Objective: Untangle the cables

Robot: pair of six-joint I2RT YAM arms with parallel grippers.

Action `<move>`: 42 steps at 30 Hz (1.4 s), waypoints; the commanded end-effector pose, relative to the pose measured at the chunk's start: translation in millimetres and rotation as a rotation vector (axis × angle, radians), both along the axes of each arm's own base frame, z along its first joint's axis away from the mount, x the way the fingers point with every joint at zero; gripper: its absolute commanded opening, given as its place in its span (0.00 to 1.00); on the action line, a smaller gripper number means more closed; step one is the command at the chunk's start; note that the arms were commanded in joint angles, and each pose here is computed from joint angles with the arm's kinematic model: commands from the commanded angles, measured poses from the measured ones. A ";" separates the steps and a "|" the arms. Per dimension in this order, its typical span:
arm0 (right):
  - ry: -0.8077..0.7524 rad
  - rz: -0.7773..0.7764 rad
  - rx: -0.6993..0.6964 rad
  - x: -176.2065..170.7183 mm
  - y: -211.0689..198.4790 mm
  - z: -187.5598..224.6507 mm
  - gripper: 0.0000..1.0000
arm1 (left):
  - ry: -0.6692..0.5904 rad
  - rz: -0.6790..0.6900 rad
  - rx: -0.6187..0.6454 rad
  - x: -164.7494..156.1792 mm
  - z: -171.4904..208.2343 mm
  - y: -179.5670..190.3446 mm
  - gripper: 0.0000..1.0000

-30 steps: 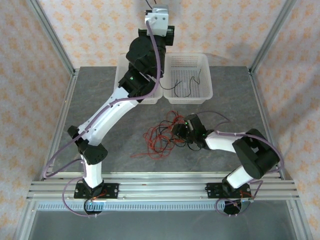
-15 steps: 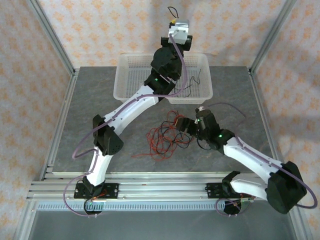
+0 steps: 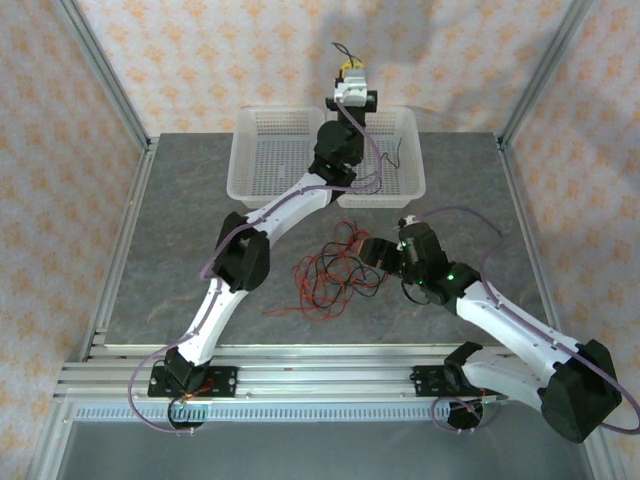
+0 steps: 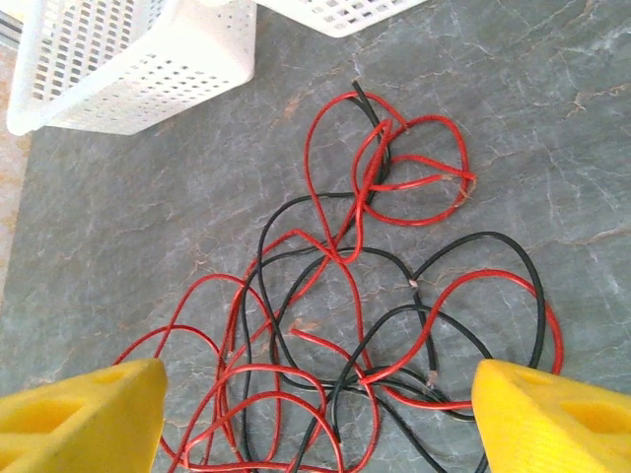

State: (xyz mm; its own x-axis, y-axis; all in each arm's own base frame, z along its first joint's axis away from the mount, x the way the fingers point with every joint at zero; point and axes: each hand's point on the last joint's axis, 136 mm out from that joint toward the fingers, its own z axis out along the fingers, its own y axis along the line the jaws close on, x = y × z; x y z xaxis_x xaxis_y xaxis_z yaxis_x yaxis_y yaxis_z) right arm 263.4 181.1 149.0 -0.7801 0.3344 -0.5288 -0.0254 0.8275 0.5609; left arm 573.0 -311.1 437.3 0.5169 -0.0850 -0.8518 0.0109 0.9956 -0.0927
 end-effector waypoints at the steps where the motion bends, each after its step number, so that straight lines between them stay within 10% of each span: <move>1: 0.000 -0.017 -0.034 0.0 -7.4 -8.3 0.81 | -0.022 -0.087 -0.083 5.7 -23.0 -10.9 0.00; 26: 0.023 -0.017 -0.054 9.7 -9.9 5.2 0.80 | 0.769 -0.168 0.290 33.1 -215.1 -57.8 0.17; 42: 0.047 -0.023 -0.056 7.8 -11.7 2.1 0.80 | 0.693 -0.273 0.195 22.1 -147.0 -63.4 0.67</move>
State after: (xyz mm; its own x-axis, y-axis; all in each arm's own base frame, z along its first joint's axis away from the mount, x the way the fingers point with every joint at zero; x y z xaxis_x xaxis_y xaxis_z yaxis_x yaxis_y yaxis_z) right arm 269.0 171.1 140.4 -0.8076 0.3190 -0.4961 0.0238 0.8580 0.5130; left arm 601.7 -383.5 238.5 -0.2116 0.1067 -0.9715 0.2813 0.9586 0.0440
